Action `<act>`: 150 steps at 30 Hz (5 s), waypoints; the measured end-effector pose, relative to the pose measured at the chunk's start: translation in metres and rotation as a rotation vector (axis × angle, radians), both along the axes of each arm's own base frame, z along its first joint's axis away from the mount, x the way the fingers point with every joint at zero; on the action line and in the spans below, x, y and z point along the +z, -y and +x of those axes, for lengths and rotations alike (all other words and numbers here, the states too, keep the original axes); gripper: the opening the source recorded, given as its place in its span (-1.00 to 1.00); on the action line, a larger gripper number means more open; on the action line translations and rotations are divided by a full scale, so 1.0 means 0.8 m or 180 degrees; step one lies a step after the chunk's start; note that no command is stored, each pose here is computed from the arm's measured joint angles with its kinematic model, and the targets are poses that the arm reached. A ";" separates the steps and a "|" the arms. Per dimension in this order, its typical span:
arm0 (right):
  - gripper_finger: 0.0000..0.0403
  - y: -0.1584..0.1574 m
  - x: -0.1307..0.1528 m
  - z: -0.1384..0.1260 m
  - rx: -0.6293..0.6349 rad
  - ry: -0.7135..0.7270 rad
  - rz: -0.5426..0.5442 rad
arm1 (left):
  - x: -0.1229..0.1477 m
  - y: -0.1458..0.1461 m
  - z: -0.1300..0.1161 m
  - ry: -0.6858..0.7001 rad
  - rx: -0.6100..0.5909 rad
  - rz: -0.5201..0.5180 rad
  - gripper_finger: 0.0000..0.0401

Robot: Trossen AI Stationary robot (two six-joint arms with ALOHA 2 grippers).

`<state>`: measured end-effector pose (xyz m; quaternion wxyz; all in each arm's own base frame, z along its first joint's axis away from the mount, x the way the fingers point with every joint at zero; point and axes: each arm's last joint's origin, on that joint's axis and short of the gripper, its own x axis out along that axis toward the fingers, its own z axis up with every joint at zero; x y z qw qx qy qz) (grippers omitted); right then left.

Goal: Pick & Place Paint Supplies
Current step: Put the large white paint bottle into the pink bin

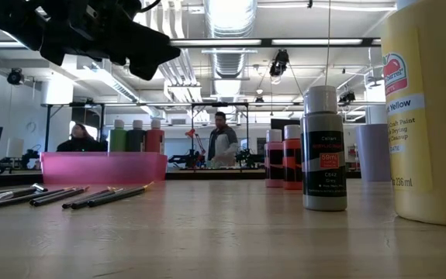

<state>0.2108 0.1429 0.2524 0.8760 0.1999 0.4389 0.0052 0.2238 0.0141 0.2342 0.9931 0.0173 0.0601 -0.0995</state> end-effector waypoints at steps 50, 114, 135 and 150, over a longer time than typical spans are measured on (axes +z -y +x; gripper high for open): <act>0.38 -0.030 -0.028 -0.125 -0.1662 -0.1032 -0.0223 | 0.000 0.000 0.000 0.0001 0.0001 0.0000 -0.04; 0.52 -0.038 -0.129 -0.096 -0.1498 0.0064 -0.0831 | 0.000 0.000 0.000 0.0009 -0.0003 0.0045 -0.04; 0.36 -0.033 -0.137 -0.084 -0.1602 0.0380 -0.1135 | 0.000 0.000 0.000 0.0010 -0.0004 0.0046 -0.04; 0.26 -0.023 -0.137 -0.072 -0.1632 0.0330 -0.1289 | 0.000 0.000 0.000 0.0009 -0.0005 0.0046 -0.04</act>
